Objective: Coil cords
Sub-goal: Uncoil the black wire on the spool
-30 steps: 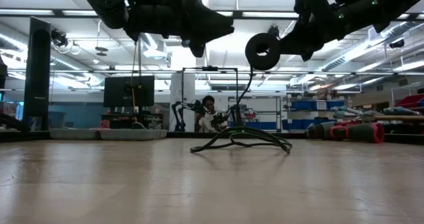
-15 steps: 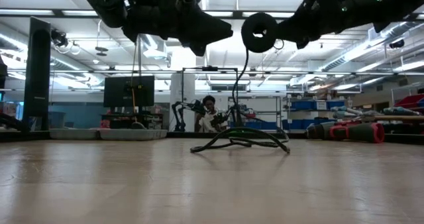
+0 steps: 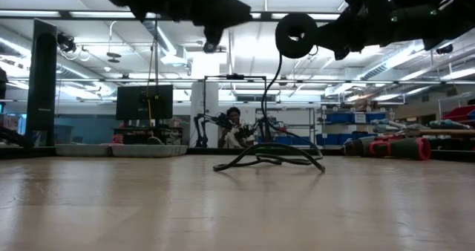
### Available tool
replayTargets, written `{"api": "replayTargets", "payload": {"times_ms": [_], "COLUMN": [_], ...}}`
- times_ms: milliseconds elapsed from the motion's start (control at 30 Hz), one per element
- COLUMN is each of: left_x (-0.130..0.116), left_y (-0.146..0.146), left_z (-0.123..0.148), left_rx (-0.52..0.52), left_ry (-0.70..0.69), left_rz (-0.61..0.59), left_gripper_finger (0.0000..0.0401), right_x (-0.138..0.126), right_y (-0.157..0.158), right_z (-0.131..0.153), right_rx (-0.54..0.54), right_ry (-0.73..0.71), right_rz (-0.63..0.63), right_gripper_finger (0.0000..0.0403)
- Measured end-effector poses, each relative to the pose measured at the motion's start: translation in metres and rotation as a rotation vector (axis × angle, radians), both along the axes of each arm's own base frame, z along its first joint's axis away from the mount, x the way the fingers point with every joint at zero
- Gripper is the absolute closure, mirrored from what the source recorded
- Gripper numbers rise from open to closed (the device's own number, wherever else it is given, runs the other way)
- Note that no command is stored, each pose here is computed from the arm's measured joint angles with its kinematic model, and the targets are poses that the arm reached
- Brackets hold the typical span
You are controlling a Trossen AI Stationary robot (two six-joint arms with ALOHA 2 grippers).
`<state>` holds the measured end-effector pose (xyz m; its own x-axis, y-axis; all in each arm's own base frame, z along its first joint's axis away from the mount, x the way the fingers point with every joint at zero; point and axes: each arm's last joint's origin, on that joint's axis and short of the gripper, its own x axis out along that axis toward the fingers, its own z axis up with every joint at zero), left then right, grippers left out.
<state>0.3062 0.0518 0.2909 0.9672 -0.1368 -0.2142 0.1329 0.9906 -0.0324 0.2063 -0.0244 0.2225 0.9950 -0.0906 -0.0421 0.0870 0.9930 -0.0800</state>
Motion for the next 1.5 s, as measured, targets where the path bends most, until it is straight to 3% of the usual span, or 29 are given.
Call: {"api": "replayTargets", "payload": {"times_ms": [267, 500, 633, 833, 1033, 1167, 1500], "left_x": [-0.052, -0.083, -0.086, -0.086, -0.089, -0.083, -0.052], "left_y": [-0.012, -0.021, -0.028, -0.029, -0.012, -0.001, 0.004], "left_z": [0.051, 0.051, 0.033, 0.007, 0.000, -0.008, -0.039], "left_rx": [0.063, 0.080, 0.070, 0.084, 0.200, 0.163, 0.124], "left_ry": [0.015, 0.044, 0.005, -0.227, -0.406, -0.372, -0.308], "left_rz": [0.045, 0.076, 0.053, 0.048, 0.239, 0.291, 0.206], "left_gripper_finger": [0.0295, 0.0295, 0.0295, 0.0295, 0.0295, 0.0295, 0.0295], "right_x": [-0.001, -0.006, -0.013, -0.019, -0.020, -0.022, -0.021], "right_y": [-0.005, -0.004, -0.006, -0.008, -0.013, -0.019, -0.014], "right_z": [-0.005, -0.014, -0.023, -0.025, -0.020, -0.018, -0.012], "right_rx": [0.015, 0.000, 0.017, 0.043, 0.039, 0.084, 0.055], "right_ry": [0.053, 0.039, 0.000, -0.080, -0.132, -0.161, -0.222], "right_rz": [0.092, 0.137, 0.123, 0.125, 0.075, 0.002, -0.032], "right_gripper_finger": [0.0403, 0.0403, 0.0403, 0.0403, 0.0403, 0.0403, 0.0403]}}
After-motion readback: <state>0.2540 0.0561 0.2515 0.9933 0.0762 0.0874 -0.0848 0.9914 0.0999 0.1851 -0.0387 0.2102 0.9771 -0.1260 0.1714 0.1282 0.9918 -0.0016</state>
